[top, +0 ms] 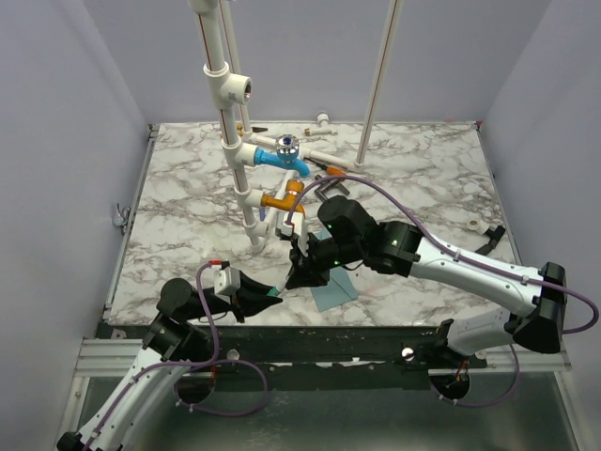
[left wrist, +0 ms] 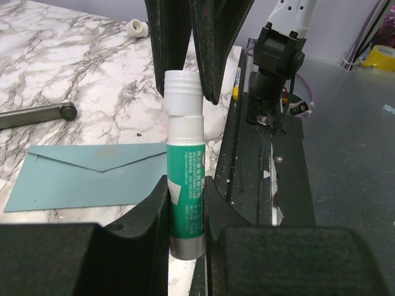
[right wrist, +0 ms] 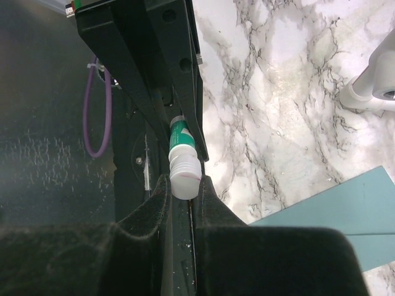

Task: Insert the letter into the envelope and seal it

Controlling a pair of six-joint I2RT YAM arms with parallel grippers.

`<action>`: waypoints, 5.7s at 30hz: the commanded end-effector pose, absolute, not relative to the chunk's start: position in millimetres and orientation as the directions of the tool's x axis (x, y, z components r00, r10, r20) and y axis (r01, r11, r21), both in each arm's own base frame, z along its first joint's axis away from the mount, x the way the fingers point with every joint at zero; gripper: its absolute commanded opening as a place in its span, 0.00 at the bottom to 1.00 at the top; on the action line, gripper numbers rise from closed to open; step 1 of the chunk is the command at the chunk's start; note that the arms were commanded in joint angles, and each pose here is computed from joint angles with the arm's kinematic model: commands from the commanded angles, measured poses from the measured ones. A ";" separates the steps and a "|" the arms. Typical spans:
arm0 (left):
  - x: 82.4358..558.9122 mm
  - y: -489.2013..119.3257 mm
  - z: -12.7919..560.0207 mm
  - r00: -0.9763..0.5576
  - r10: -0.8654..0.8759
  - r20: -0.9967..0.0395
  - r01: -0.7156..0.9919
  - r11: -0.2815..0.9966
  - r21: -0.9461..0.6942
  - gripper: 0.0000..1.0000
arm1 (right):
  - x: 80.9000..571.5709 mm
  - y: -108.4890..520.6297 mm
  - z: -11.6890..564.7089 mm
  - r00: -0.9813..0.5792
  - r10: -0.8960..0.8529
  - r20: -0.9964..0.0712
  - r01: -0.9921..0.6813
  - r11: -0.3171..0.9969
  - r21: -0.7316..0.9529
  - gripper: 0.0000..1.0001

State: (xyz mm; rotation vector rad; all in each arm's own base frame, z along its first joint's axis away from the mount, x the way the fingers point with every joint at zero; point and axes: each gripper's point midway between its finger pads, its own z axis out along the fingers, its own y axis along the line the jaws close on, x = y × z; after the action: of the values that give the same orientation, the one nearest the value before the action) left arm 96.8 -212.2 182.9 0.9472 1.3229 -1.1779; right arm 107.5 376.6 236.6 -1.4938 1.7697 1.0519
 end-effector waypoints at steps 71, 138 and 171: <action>104.9 -208.2 212.8 0.061 -0.168 -0.984 0.969 0.247 0.018 0.00 | 75.8 397.7 181.5 -0.235 -0.626 -0.743 -0.944 -0.036 0.329 0.01; 109.1 -208.1 210.4 0.041 -0.164 -0.986 0.966 0.258 -0.003 0.00 | 109.3 415.3 223.7 -0.322 -0.490 -0.810 -0.946 0.205 0.252 0.41; 112.5 -207.5 208.7 0.017 -0.175 -0.984 0.960 0.276 -0.033 0.81 | 113.8 403.4 238.4 -0.316 -0.442 -0.839 -0.943 0.244 0.227 0.00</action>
State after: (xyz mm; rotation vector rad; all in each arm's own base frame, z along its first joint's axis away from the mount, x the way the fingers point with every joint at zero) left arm 113.2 -207.9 198.1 0.8775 1.2455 -1.0898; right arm 109.0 408.5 231.3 -1.3111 1.8863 1.0275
